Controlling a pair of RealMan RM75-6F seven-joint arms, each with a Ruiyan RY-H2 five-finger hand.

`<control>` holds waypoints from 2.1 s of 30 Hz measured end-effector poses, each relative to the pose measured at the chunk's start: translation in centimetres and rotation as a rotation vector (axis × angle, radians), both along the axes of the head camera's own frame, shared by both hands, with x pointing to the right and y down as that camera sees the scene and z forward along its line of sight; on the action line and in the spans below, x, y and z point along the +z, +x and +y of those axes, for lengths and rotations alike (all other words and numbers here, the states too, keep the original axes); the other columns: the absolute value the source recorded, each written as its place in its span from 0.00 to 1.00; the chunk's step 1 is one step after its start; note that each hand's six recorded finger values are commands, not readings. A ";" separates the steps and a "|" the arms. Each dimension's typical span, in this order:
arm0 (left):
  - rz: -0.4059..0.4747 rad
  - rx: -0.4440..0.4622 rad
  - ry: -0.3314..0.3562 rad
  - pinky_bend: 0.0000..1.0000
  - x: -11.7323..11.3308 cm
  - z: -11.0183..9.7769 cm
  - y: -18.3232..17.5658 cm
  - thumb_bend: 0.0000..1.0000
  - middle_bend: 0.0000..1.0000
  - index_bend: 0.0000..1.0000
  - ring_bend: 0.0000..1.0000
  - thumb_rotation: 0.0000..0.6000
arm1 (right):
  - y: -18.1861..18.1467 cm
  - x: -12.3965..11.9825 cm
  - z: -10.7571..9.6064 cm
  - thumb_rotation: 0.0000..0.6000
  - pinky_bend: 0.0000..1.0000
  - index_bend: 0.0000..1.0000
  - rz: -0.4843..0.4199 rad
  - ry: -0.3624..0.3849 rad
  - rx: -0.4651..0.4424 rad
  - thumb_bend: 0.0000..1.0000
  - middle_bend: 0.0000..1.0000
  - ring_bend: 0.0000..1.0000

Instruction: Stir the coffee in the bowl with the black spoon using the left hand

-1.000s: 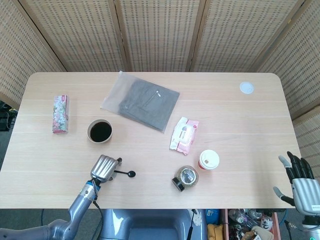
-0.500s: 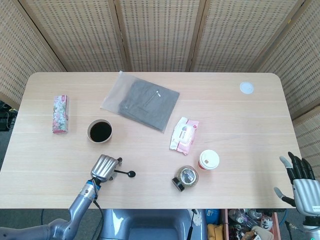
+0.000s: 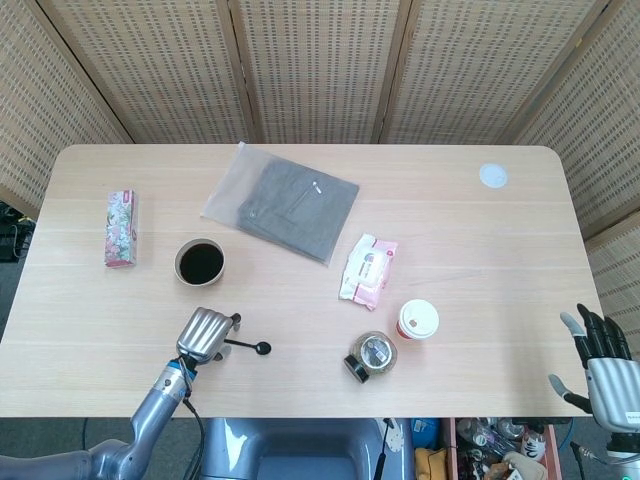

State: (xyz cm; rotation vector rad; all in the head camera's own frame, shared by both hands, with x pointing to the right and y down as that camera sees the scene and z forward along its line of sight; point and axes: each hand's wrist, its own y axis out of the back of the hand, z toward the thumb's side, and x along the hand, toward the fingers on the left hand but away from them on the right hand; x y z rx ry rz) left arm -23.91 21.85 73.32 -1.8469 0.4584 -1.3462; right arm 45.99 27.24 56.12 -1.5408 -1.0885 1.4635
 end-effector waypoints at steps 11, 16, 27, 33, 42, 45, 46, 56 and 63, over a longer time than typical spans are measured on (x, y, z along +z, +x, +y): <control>-0.023 0.017 -0.006 0.71 -0.3 -0.3 0.0 0.34 0.86 0.53 0.77 1.00 | 0.1 0.0 0.1 1.00 0.01 0.08 0.001 0.000 0.004 0.36 0.08 0.00; -0.035 0.020 -0.018 0.71 -0.1 -0.2 -0.2 0.40 0.86 0.52 0.77 1.00 | 0.2 0.0 0.1 1.00 0.01 0.08 0.002 -0.003 0.005 0.36 0.08 0.00; -0.051 0.025 -0.036 0.71 0.4 0.0 -0.4 0.41 0.86 0.52 0.77 1.00 | 0.2 0.0 0.2 1.00 0.01 0.08 0.004 -0.006 0.008 0.36 0.09 0.00; -0.058 0.028 -0.049 0.71 0.9 0.3 -0.4 0.41 0.86 0.53 0.77 1.00 | 0.3 0.0 0.2 1.00 0.01 0.08 0.006 -0.008 0.009 0.36 0.09 0.00; -0.053 0.022 -0.054 0.71 1.2 0.5 -0.3 0.41 0.86 0.52 0.77 1.00 | 0.3 0.0 0.3 1.00 0.01 0.09 0.007 -0.010 0.010 0.36 0.10 0.00; -0.054 0.018 -0.061 0.71 1.3 0.6 -0.4 0.41 0.86 0.52 0.77 1.00 | 0.3 -0.1 0.4 1.00 0.01 0.09 0.007 -0.009 0.011 0.36 0.10 0.00; -0.055 0.017 -0.062 0.71 1.4 0.7 -0.4 0.41 0.86 0.52 0.77 1.00 | 0.3 -0.1 0.4 1.00 0.01 0.09 0.008 -0.009 0.011 0.36 0.10 0.00; -0.057 0.014 -0.060 0.71 1.5 0.8 -0.5 0.41 0.86 0.52 0.77 1.00 | 0.4 -0.2 0.4 1.00 0.01 0.09 0.009 -0.011 0.011 0.36 0.11 0.00; -0.057 0.011 -0.057 0.71 1.7 0.8 -0.4 0.41 0.85 0.52 0.77 1.00 | 0.4 -0.2 0.5 1.00 0.01 0.10 0.010 -0.012 0.012 0.36 0.12 0.00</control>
